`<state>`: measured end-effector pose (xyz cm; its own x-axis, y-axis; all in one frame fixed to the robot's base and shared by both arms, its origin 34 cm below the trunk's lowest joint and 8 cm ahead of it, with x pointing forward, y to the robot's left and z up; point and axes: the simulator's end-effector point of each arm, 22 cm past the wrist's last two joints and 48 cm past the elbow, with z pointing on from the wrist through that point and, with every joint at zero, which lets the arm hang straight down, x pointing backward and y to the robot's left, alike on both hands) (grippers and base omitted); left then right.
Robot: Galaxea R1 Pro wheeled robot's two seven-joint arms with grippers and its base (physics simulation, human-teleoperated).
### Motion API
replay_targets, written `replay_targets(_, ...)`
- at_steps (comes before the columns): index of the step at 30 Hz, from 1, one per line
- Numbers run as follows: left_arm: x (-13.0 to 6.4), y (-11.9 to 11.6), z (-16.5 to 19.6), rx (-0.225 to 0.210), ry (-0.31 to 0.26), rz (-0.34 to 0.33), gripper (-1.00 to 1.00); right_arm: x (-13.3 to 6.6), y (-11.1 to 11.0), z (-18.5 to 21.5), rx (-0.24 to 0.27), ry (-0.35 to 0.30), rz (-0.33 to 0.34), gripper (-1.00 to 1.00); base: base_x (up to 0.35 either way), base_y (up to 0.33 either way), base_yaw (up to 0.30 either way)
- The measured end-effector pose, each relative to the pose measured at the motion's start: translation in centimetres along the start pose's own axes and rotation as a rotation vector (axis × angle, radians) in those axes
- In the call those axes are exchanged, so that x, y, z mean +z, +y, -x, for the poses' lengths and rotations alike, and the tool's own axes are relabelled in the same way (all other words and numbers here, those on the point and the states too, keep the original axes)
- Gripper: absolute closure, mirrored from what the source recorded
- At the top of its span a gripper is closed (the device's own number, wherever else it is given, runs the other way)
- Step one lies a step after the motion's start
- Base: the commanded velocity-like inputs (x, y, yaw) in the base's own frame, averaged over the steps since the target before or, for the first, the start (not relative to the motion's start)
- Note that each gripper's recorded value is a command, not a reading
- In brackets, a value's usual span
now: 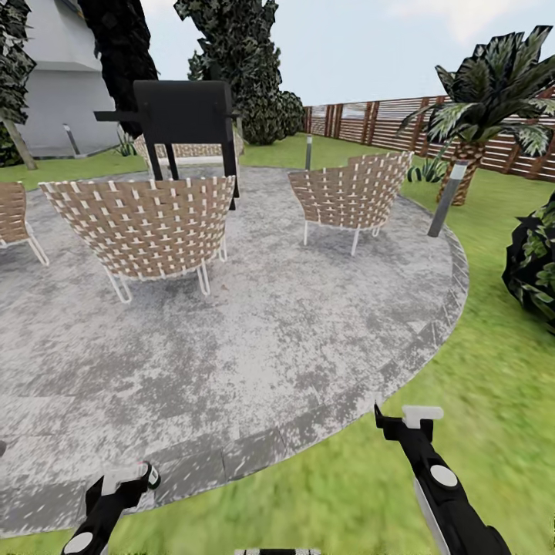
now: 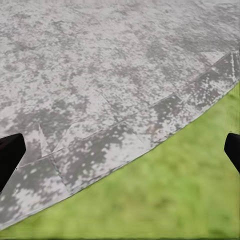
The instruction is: In the garden, pick up the pesticide atomizer on the floor and spray pesticide onto both trees until each tree trunk is fully covered.
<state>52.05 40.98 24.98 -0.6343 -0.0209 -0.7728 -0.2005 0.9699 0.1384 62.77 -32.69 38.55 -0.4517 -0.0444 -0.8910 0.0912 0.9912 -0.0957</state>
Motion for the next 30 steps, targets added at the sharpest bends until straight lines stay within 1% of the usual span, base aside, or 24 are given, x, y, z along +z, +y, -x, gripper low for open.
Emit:
replay_targets(18,0.7,0.0,-5.2,0.025,0.096,0.003,-1.00,1.1,0.4,-5.8,-0.012,0.101,0.004,-1.00,0.000,0.000,0.000)
replay_targets(30,1.0,-0.5,-8.5,0.046,0.158,-0.007,-1.00,1.6,0.7,-9.6,-0.021,0.168,0.008,-1.00,0.000,0.000,0.000)
